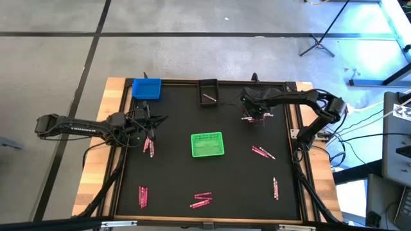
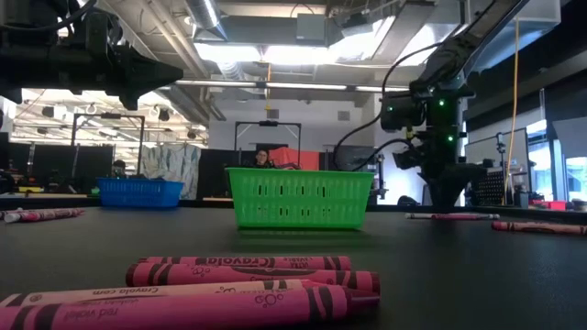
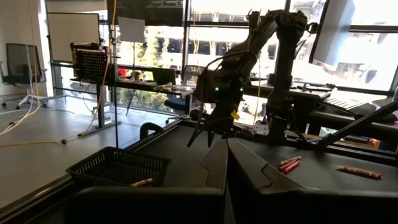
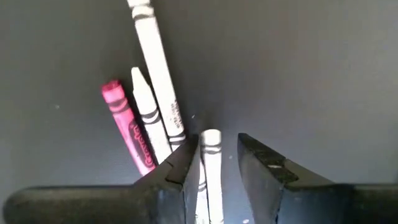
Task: Sort crayons
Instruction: Put the white crayon into the black bin
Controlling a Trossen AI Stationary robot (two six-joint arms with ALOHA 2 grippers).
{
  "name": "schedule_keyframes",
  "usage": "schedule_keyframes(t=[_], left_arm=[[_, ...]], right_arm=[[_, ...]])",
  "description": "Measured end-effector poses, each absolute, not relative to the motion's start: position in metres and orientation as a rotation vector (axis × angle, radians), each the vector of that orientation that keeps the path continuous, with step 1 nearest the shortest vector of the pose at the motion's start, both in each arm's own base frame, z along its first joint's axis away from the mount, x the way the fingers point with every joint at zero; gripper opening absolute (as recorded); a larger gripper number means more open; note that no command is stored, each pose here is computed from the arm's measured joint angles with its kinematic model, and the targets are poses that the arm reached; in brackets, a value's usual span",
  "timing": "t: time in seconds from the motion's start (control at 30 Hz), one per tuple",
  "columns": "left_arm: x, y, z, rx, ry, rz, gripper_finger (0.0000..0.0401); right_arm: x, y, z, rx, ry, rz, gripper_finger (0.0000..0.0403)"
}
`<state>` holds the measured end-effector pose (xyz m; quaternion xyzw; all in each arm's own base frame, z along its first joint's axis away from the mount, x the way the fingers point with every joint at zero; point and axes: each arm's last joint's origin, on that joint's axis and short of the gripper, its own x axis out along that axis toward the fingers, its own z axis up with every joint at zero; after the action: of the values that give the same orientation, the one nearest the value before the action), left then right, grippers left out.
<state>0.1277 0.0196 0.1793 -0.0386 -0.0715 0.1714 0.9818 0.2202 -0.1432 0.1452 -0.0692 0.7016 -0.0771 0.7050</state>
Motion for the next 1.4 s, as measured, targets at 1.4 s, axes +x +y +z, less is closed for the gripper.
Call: schedule_keyframes(t=[1.4], left_arm=[[0.128, 0.02, 0.179, -0.077, -0.144, 0.345, 0.0]], right_arm=[[0.192, -0.193, 0.145, -0.061, 1.479, -0.347, 0.0002]])
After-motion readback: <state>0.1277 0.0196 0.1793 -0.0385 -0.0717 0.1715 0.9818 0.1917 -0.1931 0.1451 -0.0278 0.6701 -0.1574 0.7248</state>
